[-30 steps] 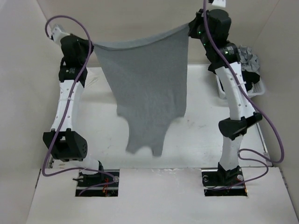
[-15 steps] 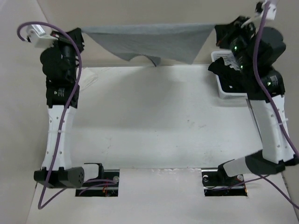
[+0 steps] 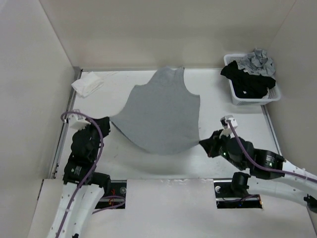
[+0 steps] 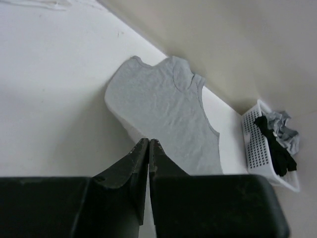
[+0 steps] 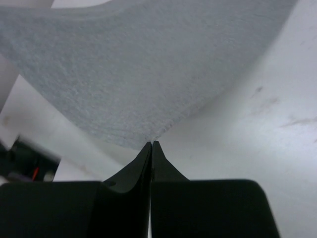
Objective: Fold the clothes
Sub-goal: Flatten the tank top out, then fold the tank top
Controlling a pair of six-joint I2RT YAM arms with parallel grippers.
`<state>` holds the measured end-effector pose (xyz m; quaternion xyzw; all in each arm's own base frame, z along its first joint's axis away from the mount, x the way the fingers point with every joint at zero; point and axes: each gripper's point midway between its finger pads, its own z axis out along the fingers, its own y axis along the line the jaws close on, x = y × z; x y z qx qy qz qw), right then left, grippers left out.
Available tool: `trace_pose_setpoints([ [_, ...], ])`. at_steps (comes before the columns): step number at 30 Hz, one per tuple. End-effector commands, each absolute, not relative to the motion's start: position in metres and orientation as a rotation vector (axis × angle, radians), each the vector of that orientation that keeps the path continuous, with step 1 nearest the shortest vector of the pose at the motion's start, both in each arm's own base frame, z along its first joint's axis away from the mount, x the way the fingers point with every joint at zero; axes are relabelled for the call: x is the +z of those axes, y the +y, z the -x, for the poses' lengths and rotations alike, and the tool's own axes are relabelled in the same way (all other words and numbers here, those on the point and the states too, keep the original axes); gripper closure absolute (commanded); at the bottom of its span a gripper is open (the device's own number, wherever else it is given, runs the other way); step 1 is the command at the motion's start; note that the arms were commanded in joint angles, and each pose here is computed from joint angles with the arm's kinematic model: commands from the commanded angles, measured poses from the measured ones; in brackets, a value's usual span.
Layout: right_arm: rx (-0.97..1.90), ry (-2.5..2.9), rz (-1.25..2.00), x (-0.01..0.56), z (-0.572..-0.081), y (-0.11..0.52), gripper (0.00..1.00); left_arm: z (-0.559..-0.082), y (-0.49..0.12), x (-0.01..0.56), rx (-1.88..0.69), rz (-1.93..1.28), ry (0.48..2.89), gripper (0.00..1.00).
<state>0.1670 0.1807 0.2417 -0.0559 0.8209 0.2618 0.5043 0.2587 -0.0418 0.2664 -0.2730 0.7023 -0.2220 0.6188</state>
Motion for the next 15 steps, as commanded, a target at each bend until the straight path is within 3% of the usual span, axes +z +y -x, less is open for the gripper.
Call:
trace_pose_setpoints([
  [1, 0.665, 2.104, 0.053, 0.208, -0.135, 0.178, 1.00, -0.229, -0.035, 0.228, -0.472, 0.662, 1.701, 0.97],
  [9, 0.685, 2.343, 0.165, 0.146, -0.072, 0.192, 1.00, -0.198, -0.038, 0.185, -0.510, 0.787, 1.794, 0.97],
  [15, 0.640, 2.230, 0.077, 0.158, -0.128, 0.205, 1.00, -0.247, -0.047, 0.208, -0.499, 0.772, 1.738, 0.97],
])
